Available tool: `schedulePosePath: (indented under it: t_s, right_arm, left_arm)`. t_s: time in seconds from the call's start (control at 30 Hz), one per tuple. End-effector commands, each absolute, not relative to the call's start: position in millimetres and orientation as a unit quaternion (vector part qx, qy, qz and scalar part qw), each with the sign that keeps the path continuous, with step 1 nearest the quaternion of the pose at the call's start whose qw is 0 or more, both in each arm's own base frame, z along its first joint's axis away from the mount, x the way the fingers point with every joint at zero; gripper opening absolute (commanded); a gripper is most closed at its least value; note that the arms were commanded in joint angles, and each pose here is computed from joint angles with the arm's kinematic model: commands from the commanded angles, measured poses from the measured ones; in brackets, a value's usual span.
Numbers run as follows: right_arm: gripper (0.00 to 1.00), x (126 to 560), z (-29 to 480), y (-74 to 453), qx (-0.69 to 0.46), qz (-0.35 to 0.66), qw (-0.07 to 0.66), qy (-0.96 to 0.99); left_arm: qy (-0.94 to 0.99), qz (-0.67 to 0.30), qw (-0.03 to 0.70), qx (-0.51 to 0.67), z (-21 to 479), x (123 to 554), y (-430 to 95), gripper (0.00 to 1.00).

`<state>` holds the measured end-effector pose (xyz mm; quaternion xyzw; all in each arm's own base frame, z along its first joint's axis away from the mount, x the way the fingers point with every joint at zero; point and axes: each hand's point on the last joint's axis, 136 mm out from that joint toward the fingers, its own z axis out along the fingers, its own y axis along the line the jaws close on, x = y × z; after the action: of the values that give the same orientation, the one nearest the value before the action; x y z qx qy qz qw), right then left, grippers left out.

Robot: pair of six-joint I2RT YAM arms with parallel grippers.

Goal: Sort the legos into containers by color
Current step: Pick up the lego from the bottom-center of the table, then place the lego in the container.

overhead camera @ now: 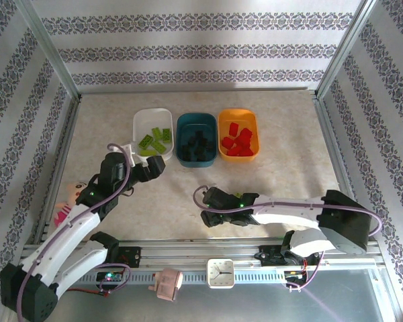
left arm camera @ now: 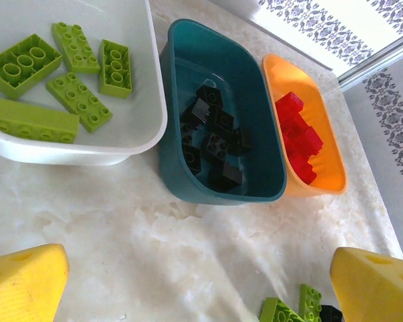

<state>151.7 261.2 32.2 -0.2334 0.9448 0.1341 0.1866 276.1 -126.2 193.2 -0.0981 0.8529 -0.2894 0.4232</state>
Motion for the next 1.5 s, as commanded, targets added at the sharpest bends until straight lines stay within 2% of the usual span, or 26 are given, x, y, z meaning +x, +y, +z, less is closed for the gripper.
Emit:
schedulePosePath:
  t_s: [0.0, 0.17, 0.33, 0.5, 0.63, 0.83, 1.0, 1.23, 1.33, 1.47]
  right_arm:
    - [0.58, 159, 33, 273, -0.243, 0.122, 0.203, 0.941]
    - [0.51, 158, 20, 275, -0.250, 0.105, 0.188, 0.944]
    - [0.33, 159, 23, 285, -0.258, 0.120, 0.192, 0.939]
    - [0.24, 176, 72, 322, -0.281, 0.193, 0.230, 0.912]
    - [0.23, 211, 117, 357, -0.278, 0.250, 0.266, 0.889]
    - [0.22, 287, 152, 403, -0.260, 0.274, 0.316, 0.870]
    - [0.23, 349, 150, 434, -0.235, 0.287, 0.323, 0.871]
    - [0.25, 405, 132, 465, -0.208, 0.295, 0.317, 0.877]
    - [0.29, 420, 122, 473, -0.199, 0.291, 0.313, 0.882]
    - [0.47, 433, 118, 479, -0.184, 0.303, 0.305, 0.884]
  left_arm:
    - [0.858, -0.286, 0.411, -0.116, 180, 264, -120, 1.00]
    - [0.853, -0.290, 0.415, -0.127, 174, 257, -116, 1.00]
    - [0.849, -0.294, 0.417, -0.134, 173, 255, -114, 1.00]
    - [0.847, -0.313, 0.409, -0.133, 171, 252, -119, 1.00]
    - [0.847, -0.320, 0.403, -0.135, 165, 251, -121, 1.00]
    - [0.841, -0.335, 0.400, -0.146, 161, 244, -121, 1.00]
    - [0.835, -0.338, 0.405, -0.155, 160, 235, -116, 1.00]
    - [0.834, -0.343, 0.400, -0.163, 154, 227, -113, 1.00]
    - [0.837, -0.341, 0.395, -0.165, 150, 226, -112, 1.00]
    - [0.838, -0.340, 0.395, -0.160, 149, 225, -113, 1.00]
